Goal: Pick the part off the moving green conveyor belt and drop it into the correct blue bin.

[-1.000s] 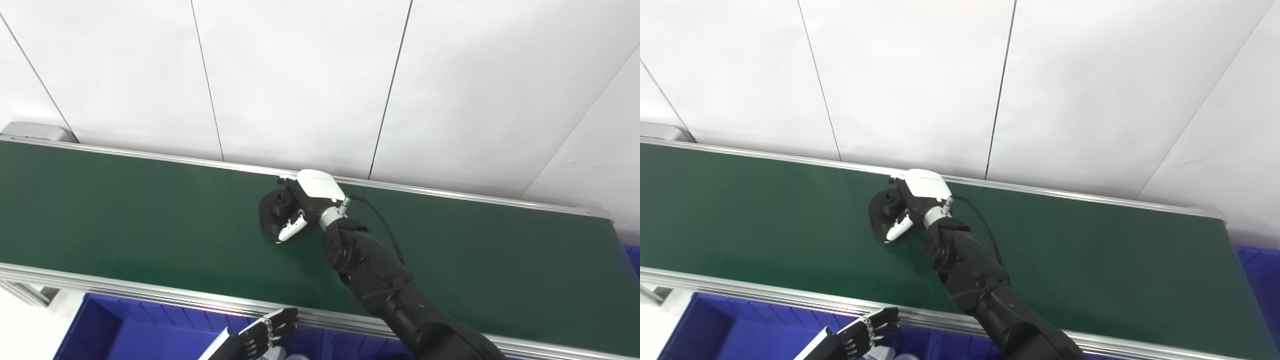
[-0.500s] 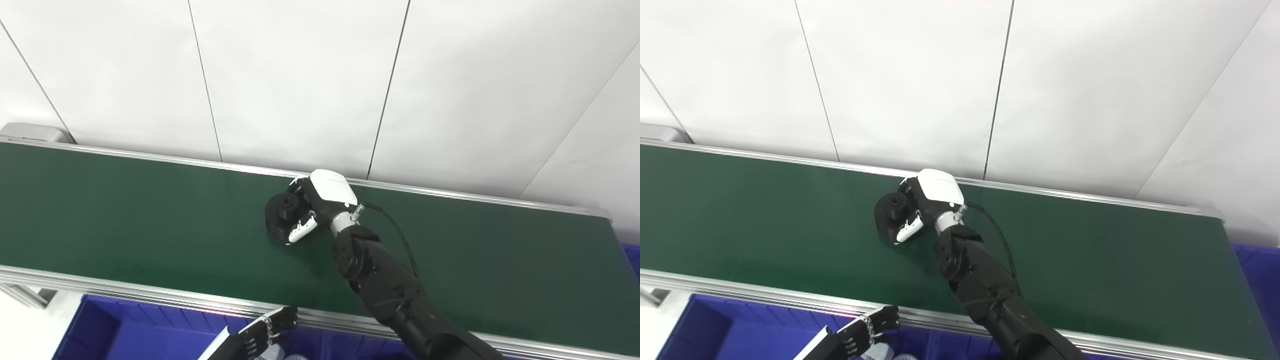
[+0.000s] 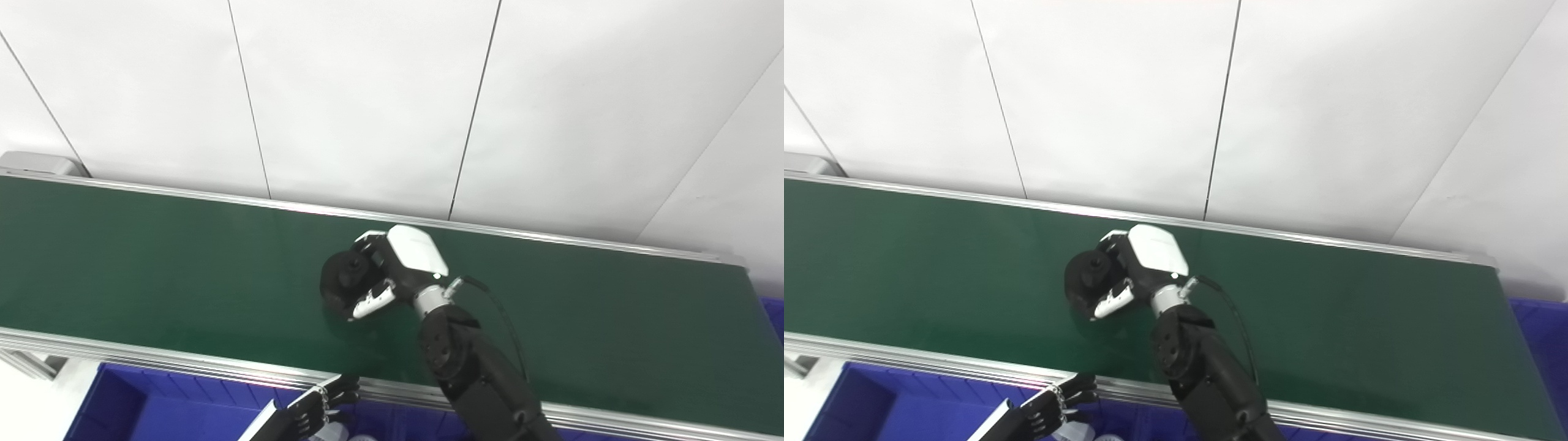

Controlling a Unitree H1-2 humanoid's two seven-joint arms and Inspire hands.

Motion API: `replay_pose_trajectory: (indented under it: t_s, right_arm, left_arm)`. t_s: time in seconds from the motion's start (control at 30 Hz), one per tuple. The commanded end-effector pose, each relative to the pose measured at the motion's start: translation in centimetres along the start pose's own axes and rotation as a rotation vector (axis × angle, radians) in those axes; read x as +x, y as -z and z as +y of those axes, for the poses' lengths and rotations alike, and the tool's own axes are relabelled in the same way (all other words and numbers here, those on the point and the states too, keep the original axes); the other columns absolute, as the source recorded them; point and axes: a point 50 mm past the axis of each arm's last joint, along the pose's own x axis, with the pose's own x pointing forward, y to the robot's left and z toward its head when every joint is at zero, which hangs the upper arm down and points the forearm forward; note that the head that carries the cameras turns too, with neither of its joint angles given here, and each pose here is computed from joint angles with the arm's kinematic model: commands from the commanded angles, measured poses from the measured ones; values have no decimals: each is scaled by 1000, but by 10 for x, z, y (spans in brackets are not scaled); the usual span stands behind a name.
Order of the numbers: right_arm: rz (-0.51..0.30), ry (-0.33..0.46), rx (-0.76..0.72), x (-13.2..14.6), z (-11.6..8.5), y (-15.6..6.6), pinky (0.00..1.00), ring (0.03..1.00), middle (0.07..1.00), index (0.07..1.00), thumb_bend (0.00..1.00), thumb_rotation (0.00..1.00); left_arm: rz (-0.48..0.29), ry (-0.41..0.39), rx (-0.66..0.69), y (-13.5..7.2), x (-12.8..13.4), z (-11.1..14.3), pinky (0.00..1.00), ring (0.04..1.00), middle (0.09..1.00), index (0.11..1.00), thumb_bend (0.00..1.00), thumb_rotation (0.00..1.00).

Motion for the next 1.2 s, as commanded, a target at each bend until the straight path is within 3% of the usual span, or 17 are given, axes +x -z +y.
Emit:
replay_pose_trajectory:
  t_s: [0.0,0.3,0.53,0.67,0.73,0.8,0.93,1.17]
  right_arm:
    - [-16,76,9,-4,-19,-12,320,381,489,542,511,0]
    - [0,172,69,-56,-49,-4,294,364,468,552,509,0]
    - [29,213,94,-135,-60,17,263,359,451,543,509,0]
    - [67,179,82,-187,-54,27,243,403,501,494,516,0]
    - [94,150,87,-216,-50,32,242,385,477,513,513,0]
    - [121,131,74,-244,-44,34,228,403,504,490,516,0]
    - [178,78,85,-290,-35,34,189,405,505,487,516,0]
    - [244,-25,93,-354,-21,35,297,366,453,544,507,0]
  left_arm:
    - [-47,-2,19,-6,1,2,776,871,902,882,646,603]
    - [-57,-13,2,-8,-2,2,822,877,900,888,630,580]
    - [-72,-15,-4,-13,-6,-2,850,892,909,900,571,558]
    - [-85,-15,-8,-17,-8,-4,841,893,916,911,554,580]
    - [-85,-12,-1,-19,-11,-3,826,895,919,915,557,605]
    - [-83,-4,5,-20,-14,0,836,908,922,923,611,669]
    - [-87,-3,17,-24,-18,7,847,905,921,918,653,692]
    - [-116,-4,33,-36,-17,17,805,873,903,897,679,697]
